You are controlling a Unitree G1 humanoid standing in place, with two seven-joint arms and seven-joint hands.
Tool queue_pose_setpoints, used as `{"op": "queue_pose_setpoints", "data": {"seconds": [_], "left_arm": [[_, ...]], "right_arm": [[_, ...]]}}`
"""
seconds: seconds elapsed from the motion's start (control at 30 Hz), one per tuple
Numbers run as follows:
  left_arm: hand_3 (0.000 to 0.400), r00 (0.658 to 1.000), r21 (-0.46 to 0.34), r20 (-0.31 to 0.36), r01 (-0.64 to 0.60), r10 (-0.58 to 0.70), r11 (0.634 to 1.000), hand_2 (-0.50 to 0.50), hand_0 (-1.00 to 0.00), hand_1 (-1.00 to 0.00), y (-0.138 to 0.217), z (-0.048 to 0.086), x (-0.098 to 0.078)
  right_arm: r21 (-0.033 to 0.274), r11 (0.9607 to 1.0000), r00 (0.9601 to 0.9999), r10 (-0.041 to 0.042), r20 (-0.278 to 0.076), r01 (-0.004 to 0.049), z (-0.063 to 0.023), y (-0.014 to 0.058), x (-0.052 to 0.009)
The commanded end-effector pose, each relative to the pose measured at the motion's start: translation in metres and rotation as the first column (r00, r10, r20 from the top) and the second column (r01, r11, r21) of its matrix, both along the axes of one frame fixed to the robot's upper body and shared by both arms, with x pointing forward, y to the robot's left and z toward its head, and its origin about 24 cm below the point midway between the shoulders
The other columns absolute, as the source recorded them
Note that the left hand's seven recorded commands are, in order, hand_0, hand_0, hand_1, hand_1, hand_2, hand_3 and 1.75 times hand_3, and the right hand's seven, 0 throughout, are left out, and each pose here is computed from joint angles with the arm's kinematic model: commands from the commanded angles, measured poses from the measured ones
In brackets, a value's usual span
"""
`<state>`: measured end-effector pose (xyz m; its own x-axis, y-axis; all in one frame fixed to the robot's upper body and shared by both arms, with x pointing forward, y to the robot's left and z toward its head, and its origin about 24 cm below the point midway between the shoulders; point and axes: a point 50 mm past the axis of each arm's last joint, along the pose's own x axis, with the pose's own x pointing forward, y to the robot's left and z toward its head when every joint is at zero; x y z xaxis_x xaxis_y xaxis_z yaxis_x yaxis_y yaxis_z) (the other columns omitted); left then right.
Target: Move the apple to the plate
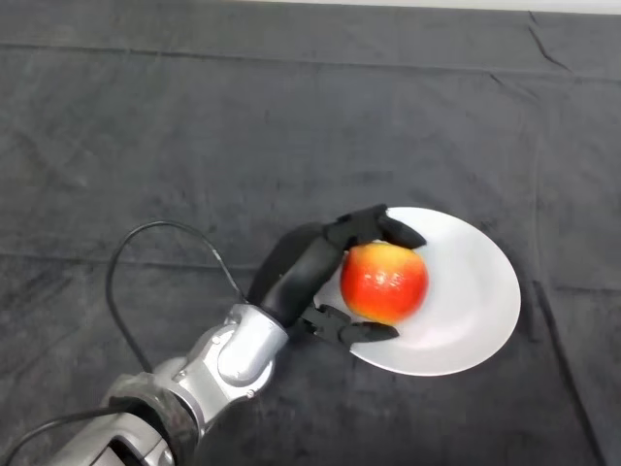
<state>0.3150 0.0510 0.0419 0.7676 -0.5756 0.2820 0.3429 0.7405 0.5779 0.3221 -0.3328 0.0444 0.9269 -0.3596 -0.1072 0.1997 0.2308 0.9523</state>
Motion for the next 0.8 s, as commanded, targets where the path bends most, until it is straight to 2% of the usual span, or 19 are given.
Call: {"op": "queue_pose_setpoints", "data": {"seconds": [0.03, 0.27, 0.33, 0.4, 0.43, 0.47, 0.5, 0.53, 0.6, 0.73, 0.77, 0.8], "left_arm": [[0.400, 0.999, -0.020, 0.038, 0.009, -0.008, 1.000, 0.00, -1.00, -1.00, -0.0051, 0.0135, 0.0051], [0.400, 0.999, 0.023, 0.019, 0.030, -0.031, 0.999, 0.00, -1.00, -1.00, -0.0092, 0.0092, 0.0025], [0.400, 0.999, 0.033, 0.015, 0.032, -0.033, 0.999, -0.08, -1.00, -0.85, -0.0094, 0.0080, 0.0021], [0.345, 0.999, 0.042, 0.011, 0.032, -0.032, 0.999, -0.15, -0.86, -0.56, -0.0096, 0.0069, 0.0018], [0.320, 0.999, 0.045, 0.009, 0.031, -0.032, 0.998, -0.15, -0.80, -0.51, -0.0096, 0.0066, 0.0018], [0.251, 1.000, 0.049, 0.007, 0.030, -0.031, 0.998, -0.21, -0.63, -0.20, -0.0096, 0.0061, 0.0018], [0.210, 1.000, 0.052, 0.005, 0.029, -0.029, 0.998, -0.21, -0.53, -0.10, -0.0096, 0.0057, 0.0017], [0.179, 1.000, 0.055, 0.004, 0.028, -0.028, 0.998, -0.20, -0.45, -0.05, -0.0096, 0.0053, 0.0018], [0.157, 1.000, 0.061, 0.001, 0.025, -0.025, 0.998, -0.20, -0.39, 0.00, -0.0096, 0.0047, 0.0019], [0.108, 1.000, 0.069, -0.003, 0.018, -0.018, 0.997, -0.14, -0.27, 0.00, -0.0094, 0.0039, 0.0022], [0.075, 1.000, 0.070, -0.003, 0.016, -0.016, 0.997, -0.09, -0.19, 0.00, -0.0092, 0.0037, 0.0023], [0.067, 1.000, 0.072, -0.003, 0.014, -0.014, 0.997, -0.08, -0.17, 0.00, -0.0090, 0.0036, 0.0025]], "right_arm": [[-0.008, 0.9996, 0.9995, -0.0284, 0.016, 0.0286, 0.0059, -0.0094, -0.0023], [-0.009, 0.9996, 0.9995, -0.0284, 0.016, 0.0286, 0.0059, -0.0094, -0.0023], [-0.009, 0.9996, 0.9995, -0.0284, 0.016, 0.0286, 0.0059, -0.0094, -0.0023], [-0.009, 0.9996, 0.9995, -0.0284, 0.016, 0.0286, 0.0059, -0.0094, -0.0023], [-0.009, 0.9996, 0.9995, -0.0284, 0.016, 0.0286, 0.0059, -0.0094, -0.0023], [-0.009, 0.9996, 0.9995, -0.0284, 0.016, 0.0286, 0.0059, -0.0094, -0.0023], [-0.009, 0.9996, 0.9995, -0.0284, 0.016, 0.0285, 0.0059, -0.0094, -0.0023], [-0.009, 0.9996, 0.9995, -0.0284, 0.016, 0.0285, 0.0059, -0.0094, -0.0023], [-0.009, 0.9996, 0.9995, -0.0284, 0.016, 0.0285, 0.0059, -0.0094, -0.0023], [-0.009, 0.9996, 0.9995, -0.0284, 0.016, 0.0285, 0.0059, -0.0094, -0.0023], [-0.009, 0.9996, 0.9995, -0.0284, 0.016, 0.0285, 0.0059, -0.0094, -0.0023], [-0.009, 0.9996, 0.9995, -0.0284, 0.016, 0.0285, 0.0059, -0.0094, -0.0023]]}}
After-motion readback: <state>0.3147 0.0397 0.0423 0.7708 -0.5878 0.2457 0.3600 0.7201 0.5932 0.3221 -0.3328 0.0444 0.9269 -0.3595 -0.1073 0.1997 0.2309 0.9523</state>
